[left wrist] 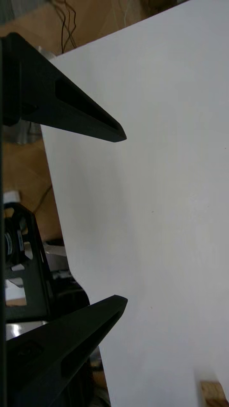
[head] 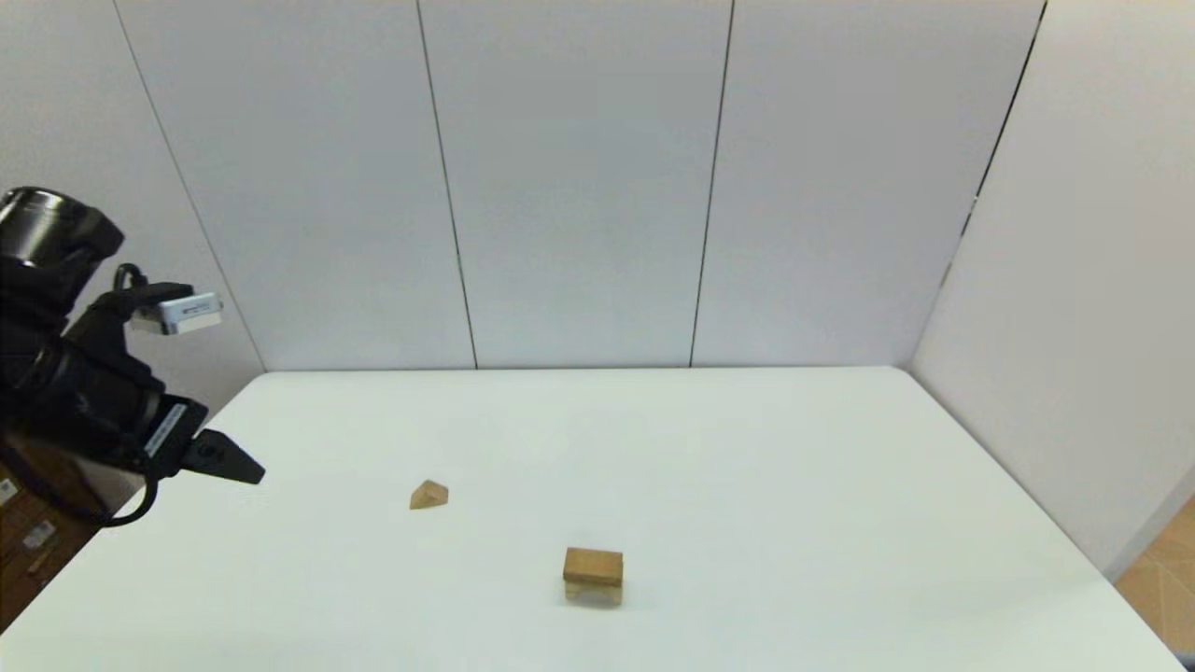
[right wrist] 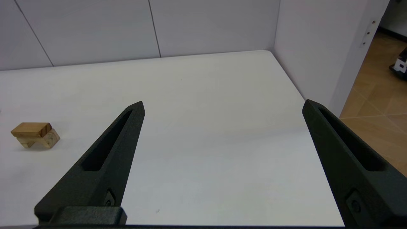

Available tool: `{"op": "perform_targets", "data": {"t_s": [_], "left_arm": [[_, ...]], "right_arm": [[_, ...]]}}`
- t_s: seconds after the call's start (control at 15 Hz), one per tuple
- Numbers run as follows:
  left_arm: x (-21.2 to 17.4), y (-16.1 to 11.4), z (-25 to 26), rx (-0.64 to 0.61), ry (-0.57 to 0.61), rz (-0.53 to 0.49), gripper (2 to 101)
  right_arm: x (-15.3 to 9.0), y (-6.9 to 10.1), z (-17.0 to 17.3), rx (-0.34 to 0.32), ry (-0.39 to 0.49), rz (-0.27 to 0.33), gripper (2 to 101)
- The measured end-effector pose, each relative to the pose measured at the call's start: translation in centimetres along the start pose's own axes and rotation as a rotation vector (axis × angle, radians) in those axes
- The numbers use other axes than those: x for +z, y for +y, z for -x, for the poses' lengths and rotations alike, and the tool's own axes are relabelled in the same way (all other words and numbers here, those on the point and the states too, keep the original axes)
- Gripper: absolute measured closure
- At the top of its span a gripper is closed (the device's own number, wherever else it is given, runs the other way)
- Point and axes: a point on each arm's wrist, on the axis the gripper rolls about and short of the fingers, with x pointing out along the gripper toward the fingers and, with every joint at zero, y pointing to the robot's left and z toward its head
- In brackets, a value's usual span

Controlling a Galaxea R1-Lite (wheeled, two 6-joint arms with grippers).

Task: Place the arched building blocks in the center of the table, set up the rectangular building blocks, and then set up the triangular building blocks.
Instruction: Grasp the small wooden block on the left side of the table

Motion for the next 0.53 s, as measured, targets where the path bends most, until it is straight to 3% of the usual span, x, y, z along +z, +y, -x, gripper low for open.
{"op": "perform_targets", "data": {"t_s": [0.2,0.53], "left_arm": [[3.7,1.5,-3.1,-0.018,0.051,-0.152,5.4],[8.0,3.3,-8.5,-0.076,0.128,-0.543,5.4]], "right_arm": [[0.0,0.0,0.0,0.000,0.000,0.000,4.3],[0.0,0.0,0.0,0.000,0.000,0.000,4.3]]}}
